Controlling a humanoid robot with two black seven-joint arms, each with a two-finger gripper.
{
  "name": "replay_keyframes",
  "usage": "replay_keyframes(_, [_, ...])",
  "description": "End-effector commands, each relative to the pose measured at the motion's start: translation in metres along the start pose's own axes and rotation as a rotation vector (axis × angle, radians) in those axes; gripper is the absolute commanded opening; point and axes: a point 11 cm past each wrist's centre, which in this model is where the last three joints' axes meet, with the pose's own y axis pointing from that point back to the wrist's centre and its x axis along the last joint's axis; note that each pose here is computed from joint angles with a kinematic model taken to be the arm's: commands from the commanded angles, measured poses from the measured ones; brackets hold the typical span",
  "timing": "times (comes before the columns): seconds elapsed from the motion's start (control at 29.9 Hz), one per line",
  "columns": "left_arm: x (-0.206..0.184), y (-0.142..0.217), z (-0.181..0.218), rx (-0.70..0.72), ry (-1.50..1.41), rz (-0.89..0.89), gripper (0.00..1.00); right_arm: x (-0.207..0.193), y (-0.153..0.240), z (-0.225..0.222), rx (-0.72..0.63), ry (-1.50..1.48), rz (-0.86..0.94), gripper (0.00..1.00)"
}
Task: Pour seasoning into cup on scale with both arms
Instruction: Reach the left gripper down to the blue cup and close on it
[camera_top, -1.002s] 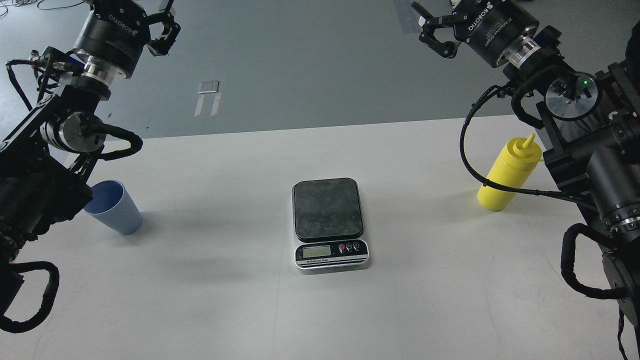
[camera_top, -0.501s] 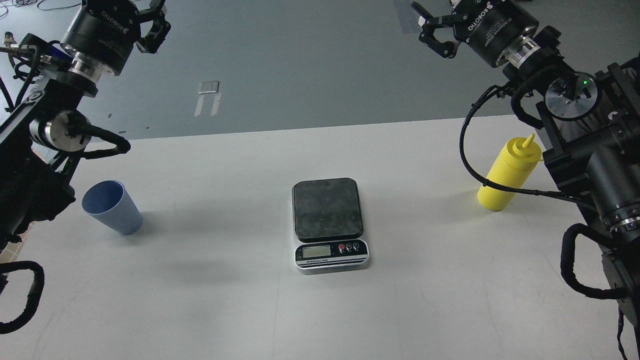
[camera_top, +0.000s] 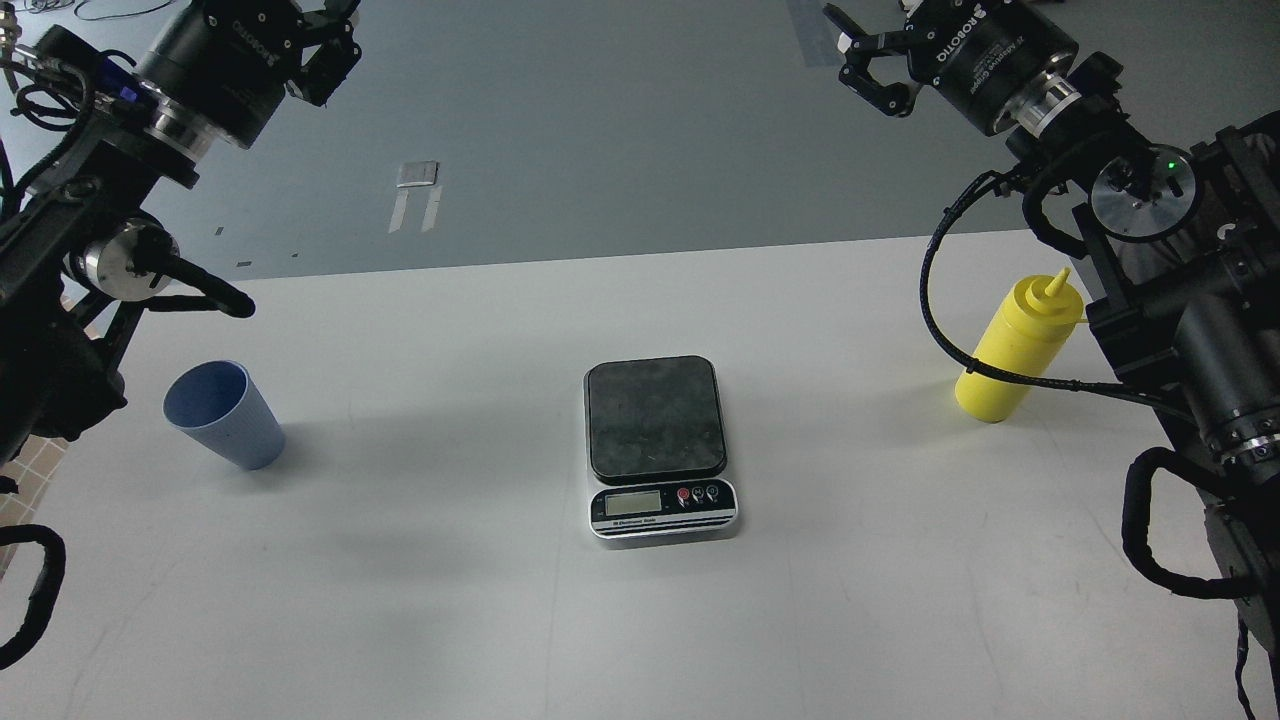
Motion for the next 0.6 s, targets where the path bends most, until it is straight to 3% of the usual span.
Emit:
replay_keyframes(0.0, [-0.018,0.007,0.009,0.071,-0.210,-0.149,0.97,0.000,0.000,0.000,0.000,-0.002,0.001,0.99])
replay_keyframes(0.17, [-0.025,0.034,0.014,0.184,-0.485,-0.282,0.96,0.000,0.000,0.000,0.000,-0.002,0.001,0.99])
replay_keyframes(0.57, [0.000,0.119,-0.023,0.415,-1.106,-0.303,0.94,-0.002,-0.002,0.002,0.001,-0.007,-0.006,0.99])
